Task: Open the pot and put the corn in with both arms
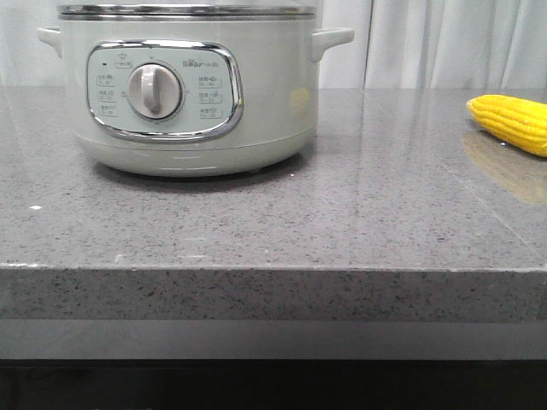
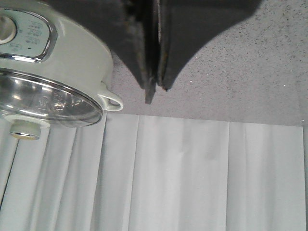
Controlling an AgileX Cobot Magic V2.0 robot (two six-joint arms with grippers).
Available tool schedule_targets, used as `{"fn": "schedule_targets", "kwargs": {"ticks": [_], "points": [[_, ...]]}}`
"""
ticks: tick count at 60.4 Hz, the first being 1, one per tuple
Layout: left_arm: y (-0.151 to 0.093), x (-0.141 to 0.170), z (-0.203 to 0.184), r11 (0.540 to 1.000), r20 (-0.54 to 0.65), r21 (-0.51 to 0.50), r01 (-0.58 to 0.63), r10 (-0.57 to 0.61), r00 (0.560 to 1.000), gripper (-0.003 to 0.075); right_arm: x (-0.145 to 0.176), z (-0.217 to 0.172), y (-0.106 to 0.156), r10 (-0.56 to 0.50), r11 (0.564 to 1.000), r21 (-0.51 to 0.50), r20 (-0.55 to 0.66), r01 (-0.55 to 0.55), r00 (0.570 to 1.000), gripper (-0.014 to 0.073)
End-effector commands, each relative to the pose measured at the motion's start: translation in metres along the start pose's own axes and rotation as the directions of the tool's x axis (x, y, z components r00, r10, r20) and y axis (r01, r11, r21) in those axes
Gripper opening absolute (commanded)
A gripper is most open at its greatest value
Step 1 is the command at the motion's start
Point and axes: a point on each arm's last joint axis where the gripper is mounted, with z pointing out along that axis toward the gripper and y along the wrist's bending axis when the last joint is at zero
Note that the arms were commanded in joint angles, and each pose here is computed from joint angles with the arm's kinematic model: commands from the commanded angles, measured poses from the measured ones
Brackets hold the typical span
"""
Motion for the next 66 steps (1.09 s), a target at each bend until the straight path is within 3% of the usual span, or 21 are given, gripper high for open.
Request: {"fn": "schedule_targets", "kwargs": {"ticks": [1, 12, 26, 43, 55, 61, 66], "points": [[-0.002, -0.033, 0.005, 1.0, 0.013, 0.003, 0.01, -0.01, 1.0, -0.002, -0.032, 0.004, 0.001, -0.01, 1.0, 0.006, 0.023, 0.01, 1.0, -0.0122], [-0.003, -0.06, 0.026, 1.0, -0.097, 0.005, 0.01, -0.01, 0.995, -0.002, -0.057, 0.025, 0.003, -0.008, 1.0, 0.017, -0.132, 0.011, 0.991, -0.0122], [-0.003, -0.059, 0.053, 1.0, -0.194, 0.001, 0.013, -0.013, 0.981, -0.002, -0.062, 0.059, 0.003, -0.004, 0.999, 0.031, -0.343, 0.015, 0.939, -0.0122], [-0.002, -0.056, 0.061, 1.0, -0.23, -0.001, 0.016, -0.015, 0.973, -0.002, -0.052, 0.077, 0.002, -0.001, 0.999, 0.035, -0.435, 0.019, 0.9, -0.0122], [-0.002, -0.055, 0.061, 1.0, -0.231, -0.001, 0.016, -0.016, 0.973, -0.0019, -0.051, 0.078, 0.002, -0.001, 0.999, 0.036, -0.441, 0.019, 0.898, -0.0109], [-0.002, -0.055, 0.061, 1.0, -0.231, -0.001, 0.016, -0.016, 0.973, 0.0014, -0.051, 0.078, 0.002, -0.002, 0.999, 0.035, -0.441, 0.02, 0.897, 0.0015], [-0.002, -0.056, 0.061, 1.0, -0.228, -0.001, 0.016, -0.016, 0.974, 0.0135, -0.051, 0.078, 0.002, -0.002, 0.999, 0.035, -0.442, 0.02, 0.897, 0.0213]]}}
